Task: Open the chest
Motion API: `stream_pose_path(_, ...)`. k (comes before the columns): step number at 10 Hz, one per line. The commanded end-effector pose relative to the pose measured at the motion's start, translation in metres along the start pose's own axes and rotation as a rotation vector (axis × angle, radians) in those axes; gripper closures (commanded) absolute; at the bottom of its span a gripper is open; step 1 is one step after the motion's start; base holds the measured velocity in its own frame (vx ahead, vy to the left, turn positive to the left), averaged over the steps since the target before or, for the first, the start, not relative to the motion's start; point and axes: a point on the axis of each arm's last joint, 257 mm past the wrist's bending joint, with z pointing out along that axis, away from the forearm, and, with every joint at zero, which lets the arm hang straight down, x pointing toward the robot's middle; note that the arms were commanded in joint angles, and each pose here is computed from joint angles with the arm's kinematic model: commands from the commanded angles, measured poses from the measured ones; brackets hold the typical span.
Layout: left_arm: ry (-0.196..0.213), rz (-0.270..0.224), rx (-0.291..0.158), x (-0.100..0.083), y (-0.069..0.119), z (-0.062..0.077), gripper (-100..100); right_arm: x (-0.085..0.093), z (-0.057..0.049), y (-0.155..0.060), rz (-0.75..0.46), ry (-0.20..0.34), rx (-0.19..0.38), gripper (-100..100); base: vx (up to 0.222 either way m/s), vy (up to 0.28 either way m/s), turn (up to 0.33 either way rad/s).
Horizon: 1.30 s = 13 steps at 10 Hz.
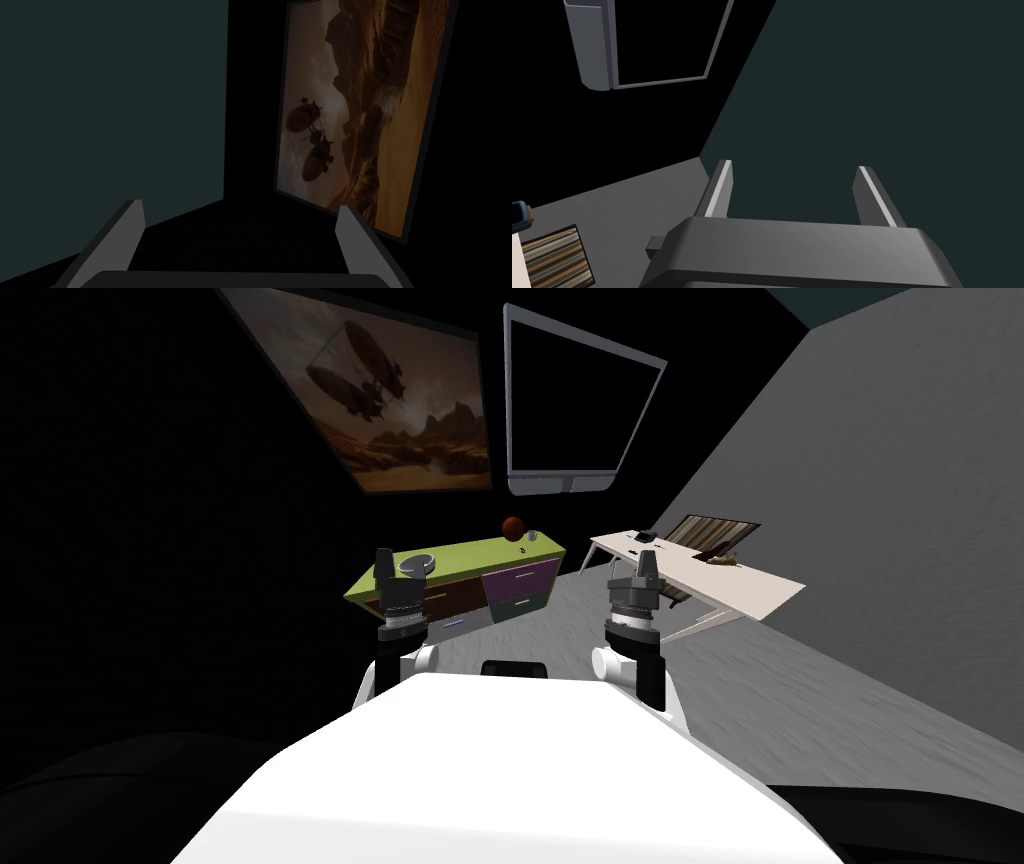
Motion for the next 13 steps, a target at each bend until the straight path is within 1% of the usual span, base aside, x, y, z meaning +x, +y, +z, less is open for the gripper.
stream_pose_path(1, 0.000, 0.000, 0.000, 0.000, 0.000, 0.000, 0, 0.000, 0.000, 0.000, 0.000, 0.000, 0.000, 0, 0.000, 0.000, 0.000)
stream_pose_path(9, 0.000, 0.000, 0.000, 0.000, 0.000, 0.000, 0, 0.000, 0.000, 0.000, 0.000, 0.000, 0.000, 0, 0.000, 0.000, 0.000)
stream_pose_path(10, 0.037, 0.012, -0.004, 0.005, 0.004, -0.001, -100, 0.000, 0.000, 0.000, 0.000, 0.000, 0.000, 0, 0.020, -0.016, 0.007)
stream_pose_path(13, 0.105, 0.039, -0.030, 0.013, 0.022, -0.006, -100, 0.000, 0.000, 0.000, 0.000, 0.000, 0.000, 0, 0.053, -0.052, 0.014)
